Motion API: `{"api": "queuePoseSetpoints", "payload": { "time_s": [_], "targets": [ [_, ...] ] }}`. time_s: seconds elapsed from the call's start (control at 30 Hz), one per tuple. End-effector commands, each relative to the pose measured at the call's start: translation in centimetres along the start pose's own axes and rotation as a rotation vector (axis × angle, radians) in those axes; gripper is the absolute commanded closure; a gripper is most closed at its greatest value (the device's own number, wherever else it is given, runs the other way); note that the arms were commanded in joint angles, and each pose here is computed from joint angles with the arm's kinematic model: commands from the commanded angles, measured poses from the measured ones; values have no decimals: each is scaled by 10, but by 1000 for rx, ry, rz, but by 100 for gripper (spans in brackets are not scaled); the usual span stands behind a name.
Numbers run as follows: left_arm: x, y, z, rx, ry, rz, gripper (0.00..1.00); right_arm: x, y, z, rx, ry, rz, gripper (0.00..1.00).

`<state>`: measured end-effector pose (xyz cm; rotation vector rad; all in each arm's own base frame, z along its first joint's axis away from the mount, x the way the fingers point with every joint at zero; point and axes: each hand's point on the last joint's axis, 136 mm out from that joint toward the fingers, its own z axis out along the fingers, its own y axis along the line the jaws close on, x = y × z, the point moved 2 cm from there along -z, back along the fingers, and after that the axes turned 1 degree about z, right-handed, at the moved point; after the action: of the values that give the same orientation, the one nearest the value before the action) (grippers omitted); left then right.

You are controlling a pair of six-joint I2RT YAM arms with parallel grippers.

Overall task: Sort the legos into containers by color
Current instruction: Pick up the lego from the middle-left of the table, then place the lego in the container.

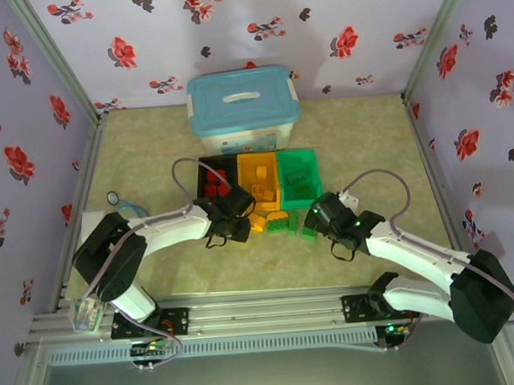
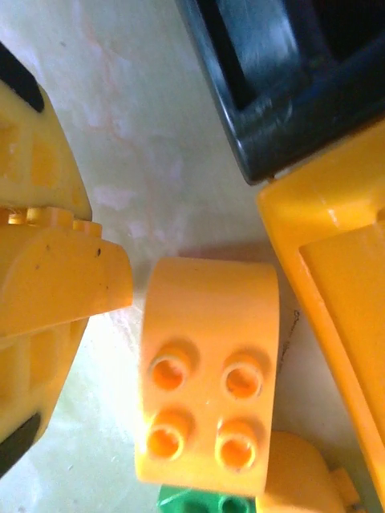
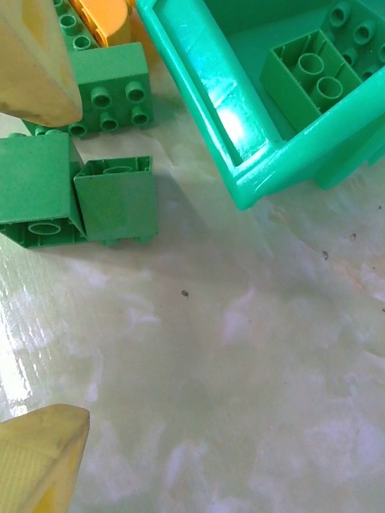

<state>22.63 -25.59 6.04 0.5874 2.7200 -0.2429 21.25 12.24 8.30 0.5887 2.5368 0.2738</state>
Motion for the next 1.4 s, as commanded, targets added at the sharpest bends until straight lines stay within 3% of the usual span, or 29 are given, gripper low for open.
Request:
{"api": "queuePoseSetpoints", "payload": {
  "time_s": [0.0,0.23,0.5,0.53,0.57,0.6,0.63,0.67,0.83,1.07,1.37],
  "targets": [
    [-21,-3,-38,7,-86,8,79,-1,-5,-2,0,-19,26,10],
    [-78,-9,-80,44,-217,26,80,2,-8,-4,-18,-14,42,11],
    [-139,-2,-70,23,-237,47,76,6,-14,-15,-34,-3,28,11],
    [-145,1,-68,14,-239,44,73,6,-16,-17,-35,-6,28,11],
    [-153,3,-68,11,-243,39,60,6,-18,-18,-37,-9,25,11],
    [-158,5,-68,6,-243,31,39,7,-18,-19,-46,-10,21,11],
    [-162,7,-70,1,-240,22,24,8,-19,-19,-54,-10,20,11],
    [-165,5,-74,1,-236,23,22,8,-17,-20,-72,-8,18,12],
    [-160,-9,-93,40,-320,26,21,13,-18,-17,-84,6,12,14],
    [-127,-3,-111,76,-372,-30,23,20,-2,-5,-65,75,-51,17],
    [-78,19,-103,49,-345,-72,24,27,30,14,-46,130,-101,21]
  ]
}}
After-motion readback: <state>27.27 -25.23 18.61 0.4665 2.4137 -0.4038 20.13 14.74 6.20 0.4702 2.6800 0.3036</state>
